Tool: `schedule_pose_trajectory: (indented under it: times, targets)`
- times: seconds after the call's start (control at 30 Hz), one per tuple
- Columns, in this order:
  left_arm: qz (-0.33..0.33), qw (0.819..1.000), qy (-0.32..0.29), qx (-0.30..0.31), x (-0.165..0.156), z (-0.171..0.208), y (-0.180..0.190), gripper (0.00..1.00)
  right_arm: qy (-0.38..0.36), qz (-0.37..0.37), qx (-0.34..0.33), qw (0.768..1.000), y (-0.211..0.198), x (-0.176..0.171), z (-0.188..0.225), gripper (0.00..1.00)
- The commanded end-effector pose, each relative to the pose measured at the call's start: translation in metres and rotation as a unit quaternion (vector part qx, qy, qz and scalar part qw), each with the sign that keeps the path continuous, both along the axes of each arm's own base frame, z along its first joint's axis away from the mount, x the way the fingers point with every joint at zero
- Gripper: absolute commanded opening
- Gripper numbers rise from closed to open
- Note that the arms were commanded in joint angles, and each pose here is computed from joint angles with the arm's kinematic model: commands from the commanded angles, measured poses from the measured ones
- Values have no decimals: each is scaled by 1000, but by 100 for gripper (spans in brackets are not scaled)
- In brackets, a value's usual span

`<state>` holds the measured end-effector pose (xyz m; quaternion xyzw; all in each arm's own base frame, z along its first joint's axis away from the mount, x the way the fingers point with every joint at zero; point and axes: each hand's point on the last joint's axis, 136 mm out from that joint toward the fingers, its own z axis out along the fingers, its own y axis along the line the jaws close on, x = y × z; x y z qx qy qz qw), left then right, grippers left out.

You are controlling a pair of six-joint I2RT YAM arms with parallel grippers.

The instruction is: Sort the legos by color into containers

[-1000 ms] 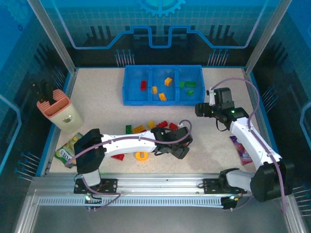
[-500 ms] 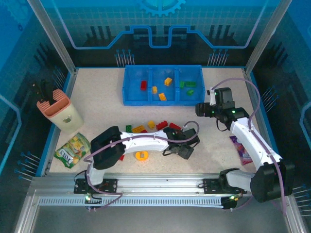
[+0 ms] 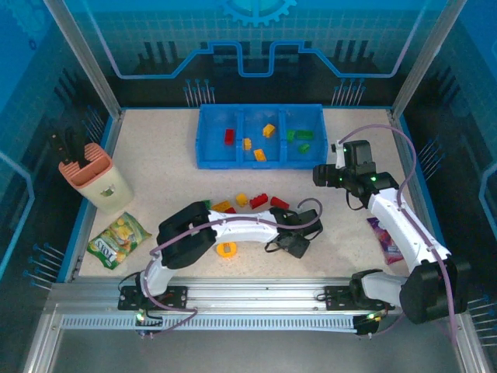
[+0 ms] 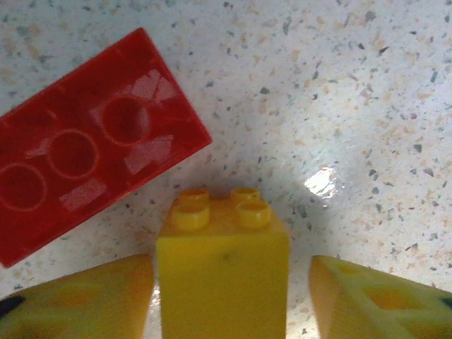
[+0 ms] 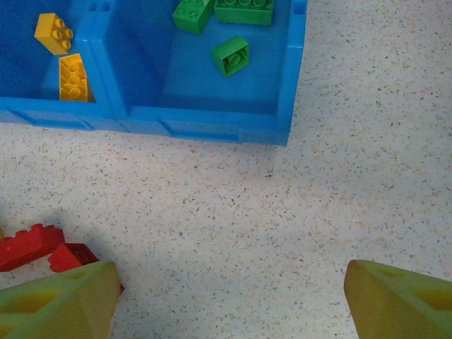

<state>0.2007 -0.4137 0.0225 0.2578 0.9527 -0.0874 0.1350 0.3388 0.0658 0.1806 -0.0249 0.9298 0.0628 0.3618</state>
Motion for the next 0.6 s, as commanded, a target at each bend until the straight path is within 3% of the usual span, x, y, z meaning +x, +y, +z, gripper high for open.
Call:
schedule_pose_trajectory:
  times: [0.0,0.23,0.37,0.57]
  targets:
    - [-3,1000,18,-6,-5,-4,-10,52,-17,-8,4,1000,-6,0,8,84]
    - [10,999,22,20,-7,-8,5,27,-26,-15,1,1000,-8,-1,10,84]
    - [33,999,-2,13,6,13,24,23,-27,-27,-4,999,-12,1,7,84]
    - [106,990,-76,-61,70,86,56,23,-68,-34,2,997,-16,-4,24,84]
